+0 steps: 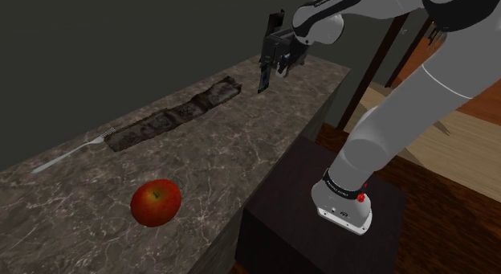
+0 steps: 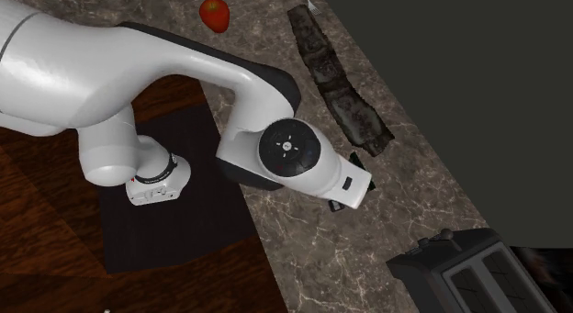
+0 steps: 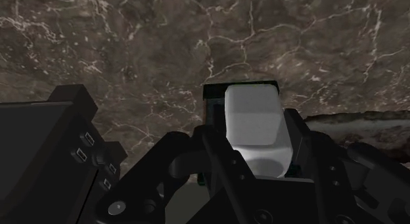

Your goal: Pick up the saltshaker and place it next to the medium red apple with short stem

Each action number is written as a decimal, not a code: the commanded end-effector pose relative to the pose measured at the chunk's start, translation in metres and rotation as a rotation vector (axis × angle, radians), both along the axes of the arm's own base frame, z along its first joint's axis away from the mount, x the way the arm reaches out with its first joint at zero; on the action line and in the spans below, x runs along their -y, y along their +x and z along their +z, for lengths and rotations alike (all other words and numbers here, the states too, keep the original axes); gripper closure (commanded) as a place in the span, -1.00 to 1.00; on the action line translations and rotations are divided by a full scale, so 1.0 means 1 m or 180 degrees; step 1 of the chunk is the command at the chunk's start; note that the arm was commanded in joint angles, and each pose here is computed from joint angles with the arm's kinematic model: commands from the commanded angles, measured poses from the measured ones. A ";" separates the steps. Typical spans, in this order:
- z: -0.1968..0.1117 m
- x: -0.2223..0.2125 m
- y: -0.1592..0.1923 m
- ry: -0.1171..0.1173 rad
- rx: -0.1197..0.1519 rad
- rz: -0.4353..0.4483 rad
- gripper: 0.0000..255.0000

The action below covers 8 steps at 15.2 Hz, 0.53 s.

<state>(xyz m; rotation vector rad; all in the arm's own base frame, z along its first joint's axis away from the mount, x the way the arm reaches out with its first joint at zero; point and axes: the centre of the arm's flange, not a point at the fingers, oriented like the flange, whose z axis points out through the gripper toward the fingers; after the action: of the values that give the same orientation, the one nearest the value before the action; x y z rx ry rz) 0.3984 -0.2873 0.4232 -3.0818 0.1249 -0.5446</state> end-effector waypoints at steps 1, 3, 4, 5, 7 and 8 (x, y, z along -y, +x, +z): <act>0.011 0.000 0.001 0.0000 -0.0001 -0.0001 1.00; 0.022 0.000 0.001 0.0000 -0.0001 -0.0001 1.00; 0.027 0.000 0.001 0.0000 -0.0001 -0.0001 1.00; 0.032 0.000 0.001 0.0000 -0.0001 -0.0001 1.00; 0.043 0.000 0.001 0.0000 -0.0001 -0.0001 1.00; 0.048 0.000 0.001 0.0000 -0.0001 -0.0001 1.00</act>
<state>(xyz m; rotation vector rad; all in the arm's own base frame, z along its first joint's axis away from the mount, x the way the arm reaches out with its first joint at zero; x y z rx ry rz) 0.3994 -0.2879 0.4671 -3.0817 0.1255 -0.5445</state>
